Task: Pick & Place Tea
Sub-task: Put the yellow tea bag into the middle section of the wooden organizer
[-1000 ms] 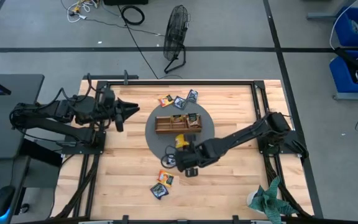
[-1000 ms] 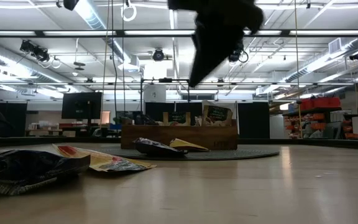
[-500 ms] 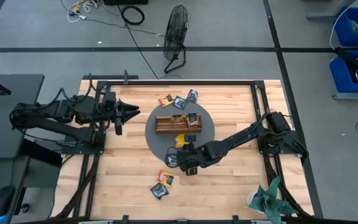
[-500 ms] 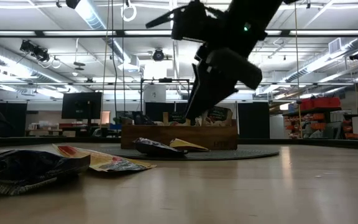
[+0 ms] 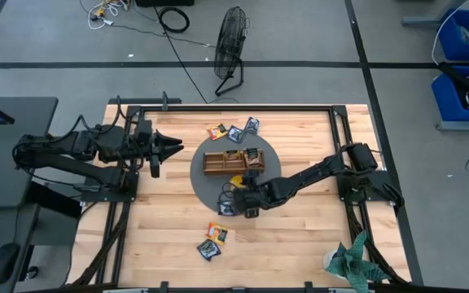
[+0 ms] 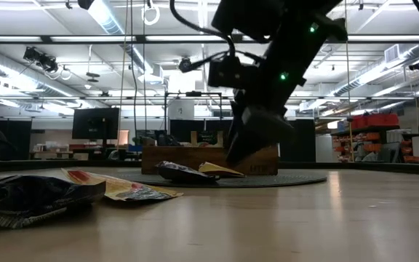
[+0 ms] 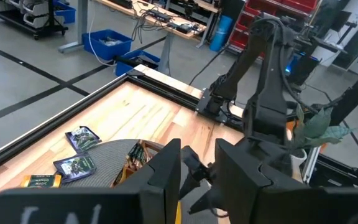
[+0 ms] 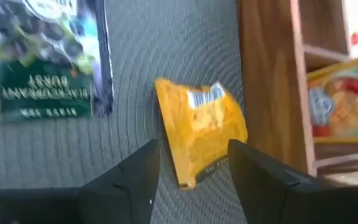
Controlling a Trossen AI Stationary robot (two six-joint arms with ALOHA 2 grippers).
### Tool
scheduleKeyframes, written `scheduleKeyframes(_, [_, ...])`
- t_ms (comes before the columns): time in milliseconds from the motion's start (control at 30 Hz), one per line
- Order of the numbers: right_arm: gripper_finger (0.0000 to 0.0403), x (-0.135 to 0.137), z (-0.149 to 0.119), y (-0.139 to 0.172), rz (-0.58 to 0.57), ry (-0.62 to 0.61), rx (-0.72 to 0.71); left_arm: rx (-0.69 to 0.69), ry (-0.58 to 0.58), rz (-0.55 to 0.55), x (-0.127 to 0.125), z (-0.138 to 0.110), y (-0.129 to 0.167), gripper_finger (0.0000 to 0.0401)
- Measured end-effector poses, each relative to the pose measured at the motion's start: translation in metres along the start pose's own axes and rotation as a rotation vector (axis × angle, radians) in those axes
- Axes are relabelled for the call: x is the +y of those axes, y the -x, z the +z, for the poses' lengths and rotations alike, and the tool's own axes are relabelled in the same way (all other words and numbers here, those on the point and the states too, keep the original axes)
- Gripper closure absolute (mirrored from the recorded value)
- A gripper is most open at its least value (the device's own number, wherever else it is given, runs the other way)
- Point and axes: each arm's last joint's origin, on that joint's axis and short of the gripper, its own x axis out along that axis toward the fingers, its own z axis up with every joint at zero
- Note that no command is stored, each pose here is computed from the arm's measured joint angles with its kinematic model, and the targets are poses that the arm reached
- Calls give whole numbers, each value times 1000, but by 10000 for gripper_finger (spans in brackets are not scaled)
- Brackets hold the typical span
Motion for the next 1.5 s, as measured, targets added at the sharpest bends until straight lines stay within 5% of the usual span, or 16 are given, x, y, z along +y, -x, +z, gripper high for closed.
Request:
scheduleKeyframes(933, [218,-19,-3,-25,113,-32,11,28,-13,11,1,-3,0,298])
scheduleKeyframes(1200, [276,-21,-4,-26,119,-28,13,28,-18,11,1,-3,0,298])
scheduleKeyframes(1500, [394,-18,-2,-21,124,-9,40,28,-32,11,1,-3,0,298])
